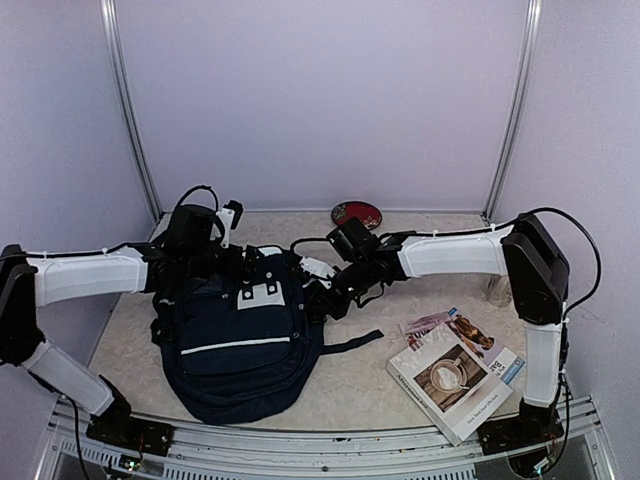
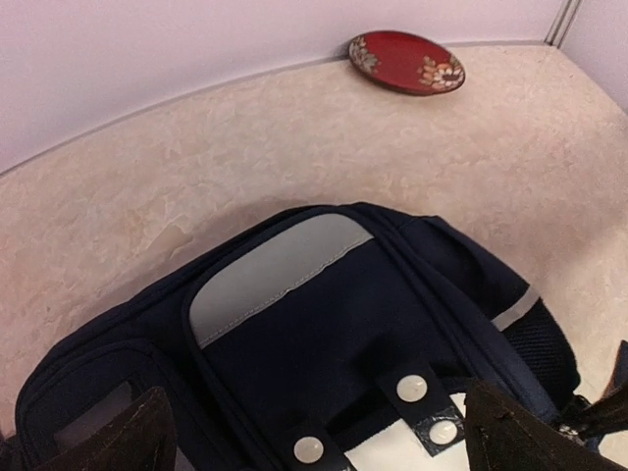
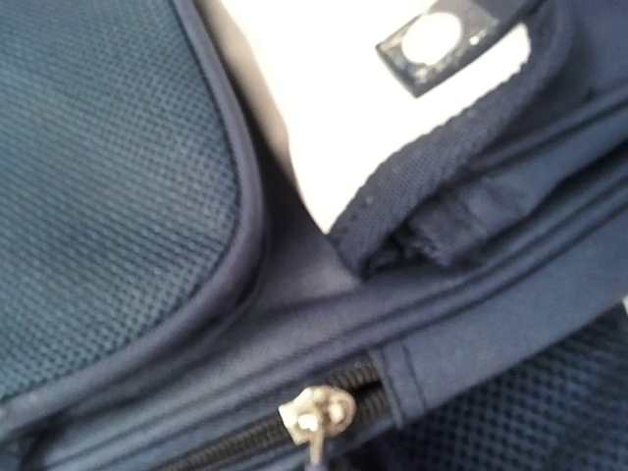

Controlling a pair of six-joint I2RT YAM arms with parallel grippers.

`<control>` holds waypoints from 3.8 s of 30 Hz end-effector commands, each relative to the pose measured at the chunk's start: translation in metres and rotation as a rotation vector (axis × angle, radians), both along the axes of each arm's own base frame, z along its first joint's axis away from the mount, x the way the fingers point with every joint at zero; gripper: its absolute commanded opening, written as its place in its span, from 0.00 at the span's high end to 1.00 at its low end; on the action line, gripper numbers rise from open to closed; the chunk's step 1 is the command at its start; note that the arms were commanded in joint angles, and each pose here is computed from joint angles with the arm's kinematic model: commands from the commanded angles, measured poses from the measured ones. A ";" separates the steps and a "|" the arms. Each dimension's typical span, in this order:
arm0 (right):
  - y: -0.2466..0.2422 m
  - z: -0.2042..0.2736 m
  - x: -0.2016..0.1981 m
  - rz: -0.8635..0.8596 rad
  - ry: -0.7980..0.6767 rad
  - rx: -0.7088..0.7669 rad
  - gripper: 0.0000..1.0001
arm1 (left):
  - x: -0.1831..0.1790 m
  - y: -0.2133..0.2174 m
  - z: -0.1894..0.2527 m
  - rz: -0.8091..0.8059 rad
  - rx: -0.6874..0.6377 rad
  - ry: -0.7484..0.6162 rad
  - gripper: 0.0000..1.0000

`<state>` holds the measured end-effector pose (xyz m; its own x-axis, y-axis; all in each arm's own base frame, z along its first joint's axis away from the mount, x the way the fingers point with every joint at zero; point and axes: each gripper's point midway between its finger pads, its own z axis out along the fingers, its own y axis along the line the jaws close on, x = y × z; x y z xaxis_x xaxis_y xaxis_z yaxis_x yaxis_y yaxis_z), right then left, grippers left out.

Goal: Pack the student bag
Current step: Pick up the student bag from the center of the board, then hold the largest pocket of the student bag, then unzip the largest pocket of the student bag, then adjust the student bag at the center of the board.

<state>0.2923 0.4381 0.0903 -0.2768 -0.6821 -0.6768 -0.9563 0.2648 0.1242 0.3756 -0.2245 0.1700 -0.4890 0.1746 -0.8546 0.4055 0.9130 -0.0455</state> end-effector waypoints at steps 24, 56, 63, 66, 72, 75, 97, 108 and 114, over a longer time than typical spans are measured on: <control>-0.034 0.320 0.020 0.168 -1.276 0.114 1.00 | -0.136 -0.069 0.131 -0.467 0.156 -0.563 0.08; 0.002 0.334 -0.104 0.634 -1.438 0.222 1.00 | -0.139 -0.089 0.167 -0.758 0.754 -0.832 0.15; 0.003 0.335 -0.111 0.626 -1.455 0.231 1.00 | -0.140 -0.102 0.149 -0.841 0.770 -0.773 0.46; -0.002 0.340 -0.109 0.591 -1.477 0.231 1.00 | -0.133 -0.095 0.148 -0.797 0.759 -0.746 0.84; -0.021 0.356 -0.101 0.454 -1.564 0.230 1.00 | -0.121 -0.071 0.160 -0.657 0.640 -0.694 1.00; -0.031 0.354 -0.090 0.372 -1.603 0.173 1.00 | -0.111 -0.055 0.171 -0.530 0.587 -0.649 1.00; -0.130 0.348 -0.034 -0.106 -1.578 0.177 1.00 | -0.150 0.024 0.232 -0.241 -0.092 -0.589 1.00; -0.075 0.418 -0.028 0.030 -1.692 0.327 1.00 | -0.230 -0.033 0.134 -0.726 -0.099 -0.421 0.46; -0.032 0.426 -0.038 0.171 -1.728 0.368 1.00 | -0.238 -0.031 0.165 -0.692 -0.071 -0.501 0.08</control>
